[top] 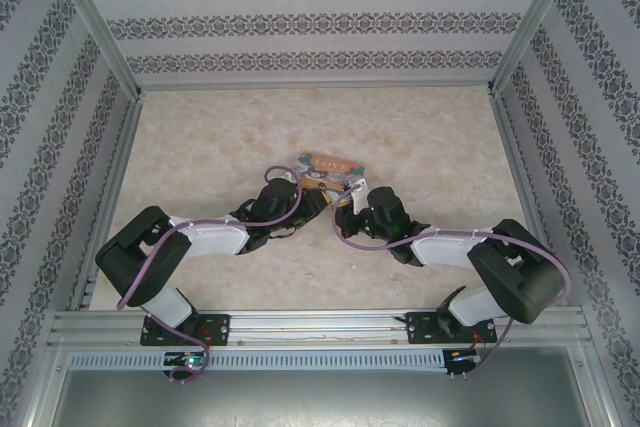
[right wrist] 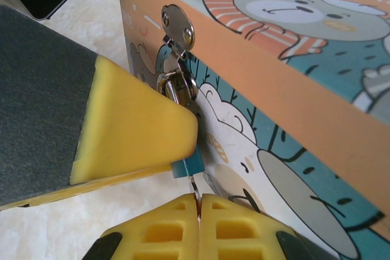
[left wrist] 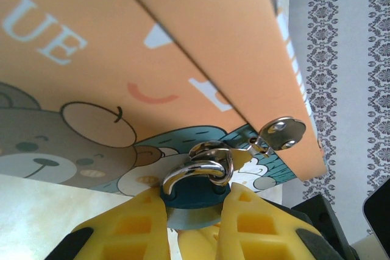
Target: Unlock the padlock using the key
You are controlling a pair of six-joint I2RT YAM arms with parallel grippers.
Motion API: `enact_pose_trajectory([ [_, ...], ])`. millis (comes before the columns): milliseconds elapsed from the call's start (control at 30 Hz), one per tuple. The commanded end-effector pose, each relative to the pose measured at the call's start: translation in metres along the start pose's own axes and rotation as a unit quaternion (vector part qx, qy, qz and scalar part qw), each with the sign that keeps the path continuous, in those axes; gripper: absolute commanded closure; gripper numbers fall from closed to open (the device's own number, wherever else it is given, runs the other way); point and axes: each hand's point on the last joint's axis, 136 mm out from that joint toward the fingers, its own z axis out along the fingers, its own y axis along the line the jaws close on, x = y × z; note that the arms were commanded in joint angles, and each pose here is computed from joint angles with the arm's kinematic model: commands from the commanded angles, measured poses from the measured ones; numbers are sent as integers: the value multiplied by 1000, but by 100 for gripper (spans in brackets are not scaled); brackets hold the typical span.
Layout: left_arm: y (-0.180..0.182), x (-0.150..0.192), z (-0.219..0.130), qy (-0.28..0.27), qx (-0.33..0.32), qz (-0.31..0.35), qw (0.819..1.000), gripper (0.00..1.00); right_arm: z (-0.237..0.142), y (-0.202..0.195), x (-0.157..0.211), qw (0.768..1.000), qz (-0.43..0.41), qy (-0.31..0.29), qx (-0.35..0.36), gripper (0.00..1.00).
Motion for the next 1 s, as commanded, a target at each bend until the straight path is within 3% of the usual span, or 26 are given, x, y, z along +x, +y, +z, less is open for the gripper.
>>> enact_pose_trajectory([
  [0,-25,29,-2,65,45,13,997,95,-5,36,-79,990,-29,-122,-64,100],
  [967,13,39,22,74,24,-6,997,96,19,1,-10,999,10,-35,-22,100],
])
